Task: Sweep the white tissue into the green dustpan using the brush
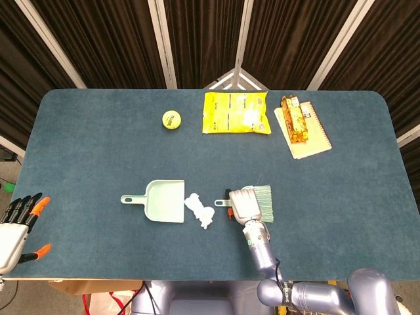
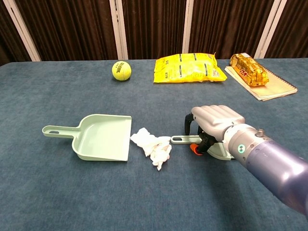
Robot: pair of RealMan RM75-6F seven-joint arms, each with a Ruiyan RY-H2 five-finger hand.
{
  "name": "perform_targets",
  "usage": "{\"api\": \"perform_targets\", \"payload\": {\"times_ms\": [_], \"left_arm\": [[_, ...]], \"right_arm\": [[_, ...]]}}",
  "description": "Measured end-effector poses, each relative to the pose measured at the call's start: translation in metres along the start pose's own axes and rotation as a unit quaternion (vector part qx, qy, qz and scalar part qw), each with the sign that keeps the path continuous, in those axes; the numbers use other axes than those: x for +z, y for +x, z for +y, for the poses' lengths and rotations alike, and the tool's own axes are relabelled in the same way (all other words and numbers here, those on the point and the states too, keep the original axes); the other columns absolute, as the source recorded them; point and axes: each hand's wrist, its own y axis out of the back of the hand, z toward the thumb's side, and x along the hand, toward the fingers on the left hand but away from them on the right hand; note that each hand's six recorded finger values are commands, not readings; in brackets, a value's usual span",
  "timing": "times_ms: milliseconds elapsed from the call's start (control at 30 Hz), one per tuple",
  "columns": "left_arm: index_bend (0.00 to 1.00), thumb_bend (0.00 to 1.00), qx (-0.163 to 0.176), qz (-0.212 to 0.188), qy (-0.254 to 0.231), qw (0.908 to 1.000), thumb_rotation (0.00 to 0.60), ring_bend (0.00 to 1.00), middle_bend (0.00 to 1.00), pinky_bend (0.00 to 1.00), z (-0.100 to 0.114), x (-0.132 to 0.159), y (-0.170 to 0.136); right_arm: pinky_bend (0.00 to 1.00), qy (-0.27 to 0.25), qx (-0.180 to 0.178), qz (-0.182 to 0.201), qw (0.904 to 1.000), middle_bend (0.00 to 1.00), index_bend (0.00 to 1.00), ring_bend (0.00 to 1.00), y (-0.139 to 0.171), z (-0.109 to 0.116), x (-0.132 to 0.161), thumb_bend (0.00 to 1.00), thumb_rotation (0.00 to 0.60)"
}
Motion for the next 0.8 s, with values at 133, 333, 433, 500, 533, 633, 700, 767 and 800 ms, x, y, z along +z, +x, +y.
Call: {"api": "perform_targets", "payload": {"times_ms": [133,333,433,500,533,633,700,767,800], "left_arm": [[0.0,0.0,-0.001,0.0,0.0,1.0,0.6,0.0,0.0,0.01,0.0,0.0,0.0],[0.0,0.0,-0.002,0.0,-0.001,1.0,0.6,0.0,0.0,0.01,0.0,0.0,0.0],[0.0,0.0,-0.002,0.0,-0.001,1.0,0.6,0.0,0.0,0.01,0.0,0.0,0.0],[0.0,0.0,-0.002,0.0,-0.001,1.0,0.6,0.0,0.0,0.01,0.0,0.0,0.001],[0.0,0.0,-0.002,0.0,-0.001,1.0,0.6,0.0,0.0,0.01,0.0,0.0,0.001],[0.0,0.0,-0.002,-0.001,0.0,1.0,0.6,0.0,0.0,0.01,-0.001,0.0,0.001],[0.0,0.0,-0.002,-0.001,0.001,1.0,0.6,0.0,0.0,0.01,-0.001,0.0,0.001],[0.0,0.0,-0.002,-0.001,0.001,1.0,0.6,0.0,0.0,0.01,0.0,0.001,0.001],[0.0,0.0,-0.002,-0.001,0.001,1.0,0.6,0.0,0.0,0.01,0.0,0.001,0.001]], "right_arm": [[0.87,0.0,-0.002,0.0,1.0,0.91,0.43,0.94,-0.001,0.0,0.001,0.38,0.6],[0.87,0.004,0.003,-0.005,1.0,0.91,0.52,0.94,0.0,-0.005,-0.002,0.38,0.6],[0.87,0.007,0.008,-0.007,0.9999,0.91,0.62,0.94,0.001,-0.01,-0.004,0.4,0.6],[0.87,0.008,0.011,-0.006,0.9999,0.91,0.67,0.94,0.002,-0.012,-0.004,0.42,0.6],[0.87,0.009,0.012,-0.006,0.9999,0.91,0.69,0.94,0.003,-0.013,-0.004,0.43,0.6],[0.87,0.01,0.012,-0.001,0.9999,0.91,0.71,0.94,0.003,-0.012,-0.004,0.43,0.6],[0.87,0.008,0.009,0.003,0.9999,0.91,0.72,0.94,0.004,-0.01,-0.003,0.43,0.6],[0.87,0.007,0.005,0.006,0.9999,0.91,0.72,0.94,0.006,-0.006,-0.003,0.43,0.6],[0.87,0.006,0.002,0.008,0.9999,0.91,0.72,0.94,0.007,-0.003,-0.002,0.43,0.6]]}}
